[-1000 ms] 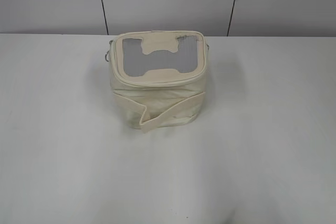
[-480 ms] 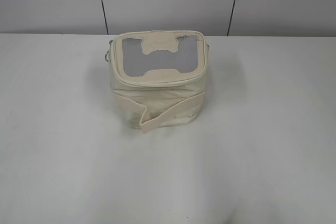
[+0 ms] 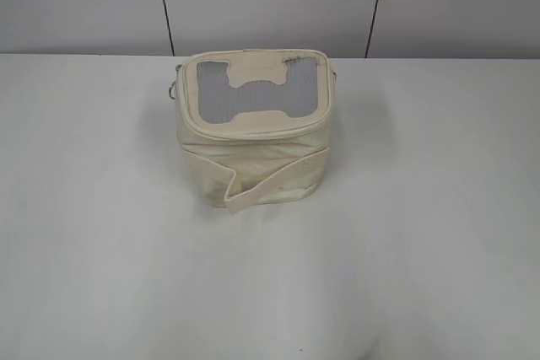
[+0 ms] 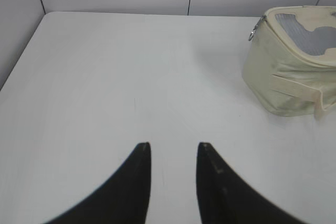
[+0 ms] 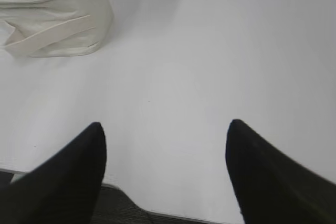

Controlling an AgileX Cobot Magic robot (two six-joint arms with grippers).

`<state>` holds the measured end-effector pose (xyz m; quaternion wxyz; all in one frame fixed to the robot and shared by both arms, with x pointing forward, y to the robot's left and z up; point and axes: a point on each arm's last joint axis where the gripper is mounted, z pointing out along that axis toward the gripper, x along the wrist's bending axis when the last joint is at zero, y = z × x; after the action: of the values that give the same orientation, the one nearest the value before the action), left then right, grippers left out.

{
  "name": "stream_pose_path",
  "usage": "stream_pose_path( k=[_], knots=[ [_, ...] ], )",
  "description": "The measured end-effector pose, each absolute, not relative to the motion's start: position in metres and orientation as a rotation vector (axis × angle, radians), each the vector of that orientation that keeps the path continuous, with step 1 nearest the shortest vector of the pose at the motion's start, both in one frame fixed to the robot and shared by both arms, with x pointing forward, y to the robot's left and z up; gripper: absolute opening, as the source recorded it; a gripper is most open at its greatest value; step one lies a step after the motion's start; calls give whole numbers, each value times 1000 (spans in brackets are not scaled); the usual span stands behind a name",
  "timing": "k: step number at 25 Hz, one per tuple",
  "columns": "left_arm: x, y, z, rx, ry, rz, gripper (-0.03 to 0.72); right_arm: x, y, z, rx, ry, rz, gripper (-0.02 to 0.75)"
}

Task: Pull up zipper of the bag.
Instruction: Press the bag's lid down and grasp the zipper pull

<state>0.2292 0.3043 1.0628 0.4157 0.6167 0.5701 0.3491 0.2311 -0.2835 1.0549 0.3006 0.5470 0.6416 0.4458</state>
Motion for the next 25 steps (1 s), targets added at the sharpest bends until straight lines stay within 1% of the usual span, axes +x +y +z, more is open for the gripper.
stream_pose_path(
  k=[5, 7, 10, 14, 19, 20, 21, 23, 25],
  knots=[
    [229, 304, 1063, 1549, 1432, 877, 239, 237, -272, 1063, 1382, 1774, 1300, 504],
    [229, 304, 1063, 1549, 1432, 877, 239, 250, -264, 1069, 1340, 1864, 1347, 484],
    [229, 304, 1063, 1549, 1432, 877, 239, 289, -254, 1076, 1265, 1976, 1378, 474],
    [229, 304, 1063, 1549, 1432, 877, 239, 368, -241, 1076, 1206, 2076, 1409, 473],
    [229, 304, 1063, 1549, 1432, 877, 239, 493, -218, 1068, 1061, 2240, 1429, 472],
    [229, 304, 1063, 1549, 1432, 877, 239, 517, -210, 1061, 1047, 2281, 1438, 472],
    [229, 304, 1063, 1549, 1432, 877, 239, 540, -201, 1064, 993, 2303, 1460, 472],
    [229, 304, 1063, 1549, 1432, 877, 239, 587, -177, 1058, 896, 2374, 1518, 472],
    [229, 304, 1063, 1549, 1432, 877, 239, 622, -152, 1052, 810, 2426, 1584, 472]
  ],
)
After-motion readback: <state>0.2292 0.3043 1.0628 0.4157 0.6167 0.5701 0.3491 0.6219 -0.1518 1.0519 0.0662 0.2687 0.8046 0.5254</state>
